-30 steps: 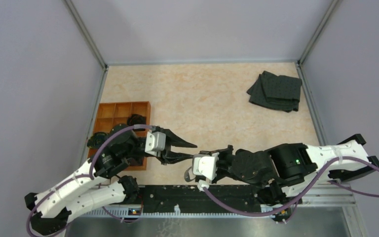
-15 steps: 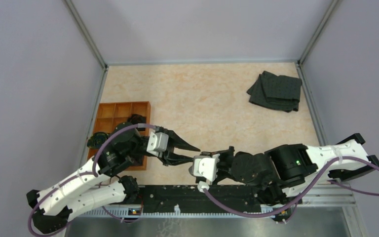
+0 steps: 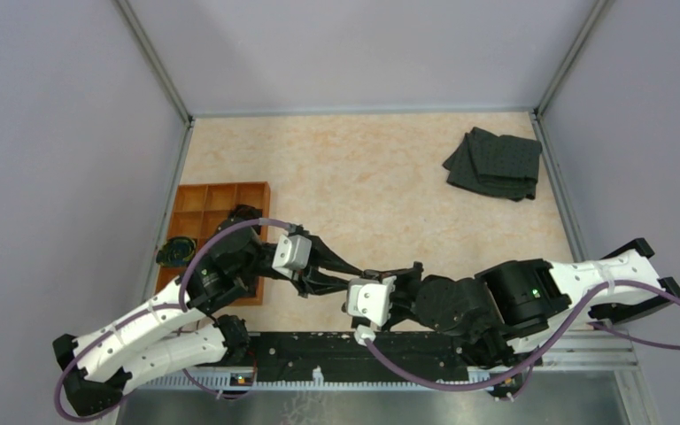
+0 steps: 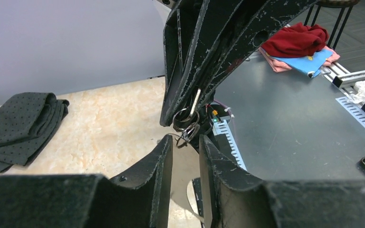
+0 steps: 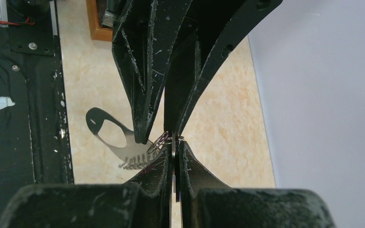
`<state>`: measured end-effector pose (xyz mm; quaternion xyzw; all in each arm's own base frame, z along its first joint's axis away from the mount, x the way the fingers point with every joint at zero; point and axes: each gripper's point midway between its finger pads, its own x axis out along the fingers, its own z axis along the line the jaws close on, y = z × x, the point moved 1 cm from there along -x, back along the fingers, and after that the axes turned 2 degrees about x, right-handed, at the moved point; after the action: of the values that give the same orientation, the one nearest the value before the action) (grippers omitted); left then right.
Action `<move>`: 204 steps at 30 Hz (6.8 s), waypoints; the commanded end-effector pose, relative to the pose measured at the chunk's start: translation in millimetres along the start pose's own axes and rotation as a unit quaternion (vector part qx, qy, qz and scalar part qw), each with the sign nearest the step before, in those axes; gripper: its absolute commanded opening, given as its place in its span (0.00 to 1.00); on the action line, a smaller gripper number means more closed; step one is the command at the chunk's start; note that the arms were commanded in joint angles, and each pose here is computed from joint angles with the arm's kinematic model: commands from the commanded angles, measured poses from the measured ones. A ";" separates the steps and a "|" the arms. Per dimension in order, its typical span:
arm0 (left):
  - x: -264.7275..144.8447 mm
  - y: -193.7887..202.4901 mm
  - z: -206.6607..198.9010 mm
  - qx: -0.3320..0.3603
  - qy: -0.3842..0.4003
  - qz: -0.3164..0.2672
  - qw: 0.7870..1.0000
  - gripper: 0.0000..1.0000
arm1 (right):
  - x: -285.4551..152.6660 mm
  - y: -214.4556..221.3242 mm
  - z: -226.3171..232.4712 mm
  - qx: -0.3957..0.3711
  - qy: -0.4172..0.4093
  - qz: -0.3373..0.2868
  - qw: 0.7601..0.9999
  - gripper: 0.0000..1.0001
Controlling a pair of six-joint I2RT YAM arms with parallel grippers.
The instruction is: Remove the keys from the keyring
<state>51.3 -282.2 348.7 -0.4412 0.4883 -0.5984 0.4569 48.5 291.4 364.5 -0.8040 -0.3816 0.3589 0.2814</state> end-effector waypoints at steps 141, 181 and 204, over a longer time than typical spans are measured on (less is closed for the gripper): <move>16.1 -2.3 16.6 -0.030 -0.016 -0.090 0.995 0.21 | -17.4 16.6 -27.8 0.023 0.111 0.041 0.993 0.00; -8.1 10.2 24.0 -0.141 -0.104 -0.219 0.960 0.00 | -14.8 29.6 -23.0 0.045 0.128 0.056 0.989 0.00; 6.3 -10.4 24.1 -0.002 -0.060 -0.088 0.994 0.47 | -22.8 19.2 -20.7 0.011 0.108 0.051 0.993 0.00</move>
<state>84.6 -288.4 348.7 -0.5824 0.4032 -0.5726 0.4127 64.8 261.5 350.5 -0.8631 -0.2939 0.2946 0.2862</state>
